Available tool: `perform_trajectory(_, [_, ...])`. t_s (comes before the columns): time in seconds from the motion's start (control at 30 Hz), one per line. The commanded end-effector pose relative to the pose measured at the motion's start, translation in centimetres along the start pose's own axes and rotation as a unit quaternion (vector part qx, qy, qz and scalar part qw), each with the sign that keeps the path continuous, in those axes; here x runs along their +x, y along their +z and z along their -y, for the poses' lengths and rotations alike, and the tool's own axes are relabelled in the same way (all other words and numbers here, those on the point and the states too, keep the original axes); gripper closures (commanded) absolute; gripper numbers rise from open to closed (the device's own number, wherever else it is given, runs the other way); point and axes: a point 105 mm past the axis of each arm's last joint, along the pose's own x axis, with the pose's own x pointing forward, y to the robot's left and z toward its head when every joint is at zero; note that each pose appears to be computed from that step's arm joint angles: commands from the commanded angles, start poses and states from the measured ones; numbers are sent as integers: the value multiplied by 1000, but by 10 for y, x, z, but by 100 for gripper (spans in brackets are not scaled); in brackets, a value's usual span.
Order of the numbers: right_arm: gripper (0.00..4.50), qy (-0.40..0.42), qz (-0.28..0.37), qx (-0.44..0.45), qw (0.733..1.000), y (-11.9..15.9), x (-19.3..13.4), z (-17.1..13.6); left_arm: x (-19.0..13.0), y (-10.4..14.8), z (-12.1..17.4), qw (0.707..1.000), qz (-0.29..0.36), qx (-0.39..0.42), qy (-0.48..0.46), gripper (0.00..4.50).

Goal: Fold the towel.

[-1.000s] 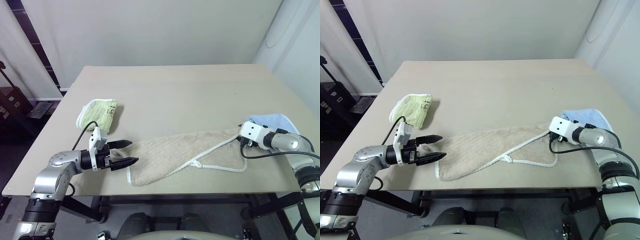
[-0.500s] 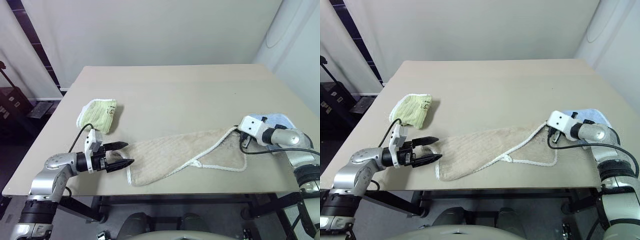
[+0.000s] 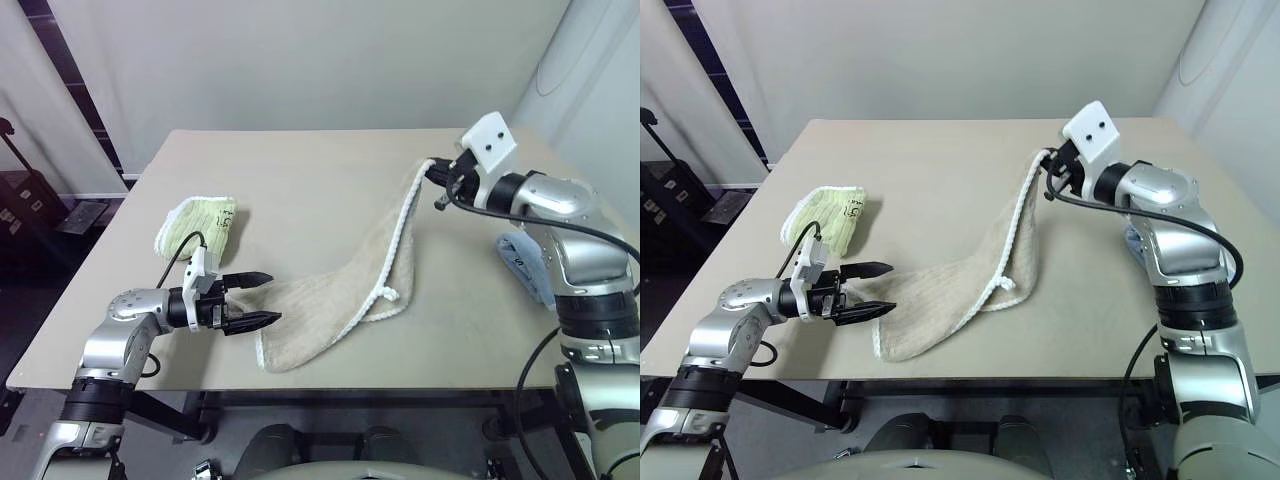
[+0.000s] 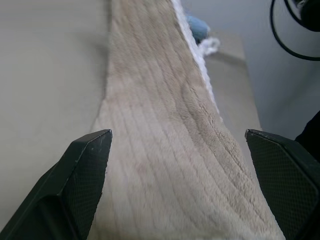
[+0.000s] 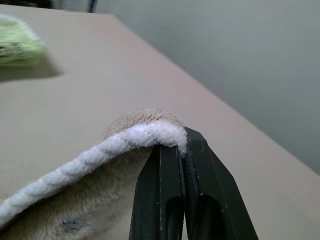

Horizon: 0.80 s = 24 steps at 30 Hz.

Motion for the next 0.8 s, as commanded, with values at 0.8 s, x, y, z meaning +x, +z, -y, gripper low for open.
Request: perform_trajectory(0.8, [446, -221, -11, -63, 973, 61, 41, 69, 71, 24, 29, 984, 2, 79, -160, 0])
